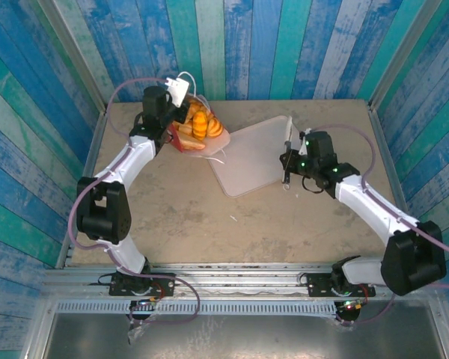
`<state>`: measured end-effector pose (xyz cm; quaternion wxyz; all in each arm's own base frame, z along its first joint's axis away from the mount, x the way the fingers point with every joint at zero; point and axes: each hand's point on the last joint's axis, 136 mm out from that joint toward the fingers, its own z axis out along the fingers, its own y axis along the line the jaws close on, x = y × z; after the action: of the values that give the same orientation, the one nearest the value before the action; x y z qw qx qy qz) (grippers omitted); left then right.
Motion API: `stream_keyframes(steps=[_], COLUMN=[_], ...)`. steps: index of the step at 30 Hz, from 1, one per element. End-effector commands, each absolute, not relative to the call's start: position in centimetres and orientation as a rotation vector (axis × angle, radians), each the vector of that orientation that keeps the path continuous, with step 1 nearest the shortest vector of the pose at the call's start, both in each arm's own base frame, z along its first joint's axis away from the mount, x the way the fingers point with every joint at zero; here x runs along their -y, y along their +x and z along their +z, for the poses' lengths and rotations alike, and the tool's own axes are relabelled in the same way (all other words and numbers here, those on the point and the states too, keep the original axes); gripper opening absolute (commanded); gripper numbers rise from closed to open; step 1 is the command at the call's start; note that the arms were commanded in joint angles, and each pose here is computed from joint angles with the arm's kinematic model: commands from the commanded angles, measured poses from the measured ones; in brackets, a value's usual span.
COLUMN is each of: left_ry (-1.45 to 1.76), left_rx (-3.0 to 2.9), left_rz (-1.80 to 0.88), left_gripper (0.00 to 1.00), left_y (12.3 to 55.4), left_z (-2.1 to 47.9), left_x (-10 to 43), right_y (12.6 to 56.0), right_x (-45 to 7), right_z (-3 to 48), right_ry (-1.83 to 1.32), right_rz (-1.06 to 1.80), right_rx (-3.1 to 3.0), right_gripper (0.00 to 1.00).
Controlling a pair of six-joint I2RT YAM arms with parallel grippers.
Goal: Take the fake bread out of the paper bag
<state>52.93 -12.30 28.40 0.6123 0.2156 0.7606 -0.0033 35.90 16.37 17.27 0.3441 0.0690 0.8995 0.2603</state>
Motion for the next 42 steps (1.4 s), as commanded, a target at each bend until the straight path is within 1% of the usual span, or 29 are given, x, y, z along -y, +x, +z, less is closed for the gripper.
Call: stream_keyframes(steps=[1,6,13,18,21,25,33,37,42], left_ry=[0.445,0.438,0.436,0.434,0.440,0.456,0.497,0.499,0.497], left_rx=[-1.572,-1.569,-1.555,-1.552,-1.561,-1.557,-1.564,-1.574,-1.586], left_rz=[-0.057,-0.070,-0.069,-0.073,-0.066,-0.069,-0.077,-0.078,-0.099], left_gripper=[0.00,0.00,0.00,0.00,0.00,0.00,0.01,0.01,0.01], left_y=[50.7,50.6,50.6,50.6,50.5,50.3,50.1,50.4,50.8], left_z=[36.1,36.0,36.4,36.1,35.8,35.6,35.4,35.3,35.3], left_x=[12.4,12.5,12.5,12.5,12.5,12.6,13.0,13.1,13.4], right_y=[36.5,37.2,37.4,37.2,37.1,36.8,35.5,34.3,32.5], right_x=[-20.1,-21.6,-22.2,-22.0,-21.9,-21.6,-22.4,-24.0,-26.7], right_z=[20.3,20.1,20.2,20.9,21.2,21.7,23.7,25.5,27.3], right_ry=[0.024,-0.013,-0.016,-0.007,-0.003,-0.002,-0.048,-0.160,-0.402], right_rz=[0.945,1.028,1.076,1.074,1.070,1.057,1.086,1.071,0.940], right_rx=[-2.299,-2.340,-2.339,-2.325,-2.327,-2.326,-2.353,-2.374,-2.397], right_gripper=[0.24,0.26,0.36,0.39,0.43,0.43,0.40,0.38,0.35])
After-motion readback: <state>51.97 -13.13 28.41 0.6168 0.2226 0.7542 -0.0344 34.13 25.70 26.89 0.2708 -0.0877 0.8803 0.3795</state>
